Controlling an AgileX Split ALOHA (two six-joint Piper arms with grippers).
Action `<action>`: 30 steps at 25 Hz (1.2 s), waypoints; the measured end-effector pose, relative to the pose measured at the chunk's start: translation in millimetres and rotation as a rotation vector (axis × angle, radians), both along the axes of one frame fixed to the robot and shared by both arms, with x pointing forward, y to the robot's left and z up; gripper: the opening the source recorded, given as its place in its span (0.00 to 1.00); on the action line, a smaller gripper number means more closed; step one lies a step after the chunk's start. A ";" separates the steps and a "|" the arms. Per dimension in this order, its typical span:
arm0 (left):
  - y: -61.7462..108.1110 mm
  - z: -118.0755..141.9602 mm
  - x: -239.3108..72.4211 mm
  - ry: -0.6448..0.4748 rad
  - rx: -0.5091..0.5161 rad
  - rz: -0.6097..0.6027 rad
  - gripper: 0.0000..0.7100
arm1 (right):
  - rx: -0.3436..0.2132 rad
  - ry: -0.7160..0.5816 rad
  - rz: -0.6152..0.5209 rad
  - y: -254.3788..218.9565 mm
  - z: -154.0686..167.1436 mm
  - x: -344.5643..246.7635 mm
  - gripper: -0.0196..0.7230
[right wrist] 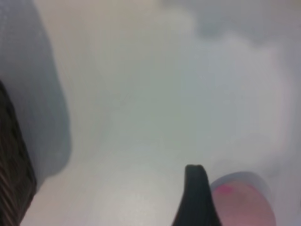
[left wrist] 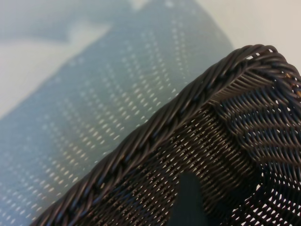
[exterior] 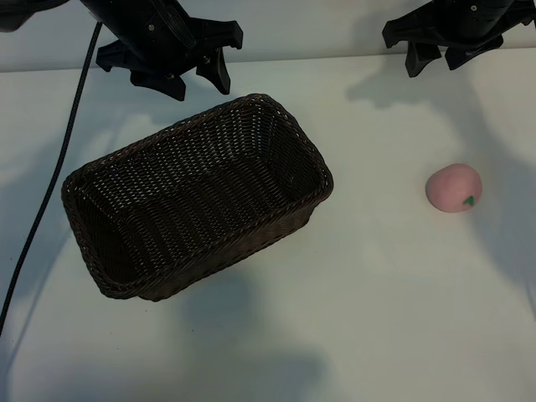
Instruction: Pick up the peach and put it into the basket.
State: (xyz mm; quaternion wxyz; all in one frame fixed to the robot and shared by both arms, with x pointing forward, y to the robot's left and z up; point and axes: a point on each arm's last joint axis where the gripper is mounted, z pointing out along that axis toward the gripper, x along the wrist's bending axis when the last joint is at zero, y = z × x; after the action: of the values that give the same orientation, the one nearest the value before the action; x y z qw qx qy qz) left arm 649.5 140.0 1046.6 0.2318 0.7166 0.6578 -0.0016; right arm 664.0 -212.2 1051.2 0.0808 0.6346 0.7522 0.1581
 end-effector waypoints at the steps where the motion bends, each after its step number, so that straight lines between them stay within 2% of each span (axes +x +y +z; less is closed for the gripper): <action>1: 0.0 0.0 0.0 0.000 0.000 0.000 0.82 | 0.000 0.000 0.000 0.0 0.0 0.0 0.72; 30: -0.2 0.4 1.0 -0.011 -0.003 0.003 0.82 | 0.000 0.000 0.000 0.0 0.0 0.0 0.72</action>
State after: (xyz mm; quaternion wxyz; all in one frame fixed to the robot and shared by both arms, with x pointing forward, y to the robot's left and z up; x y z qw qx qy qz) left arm 650.4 139.9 1047.0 0.2366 0.7152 0.6576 0.0015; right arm 664.0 -212.2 1051.2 0.0808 0.6346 0.7522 0.1581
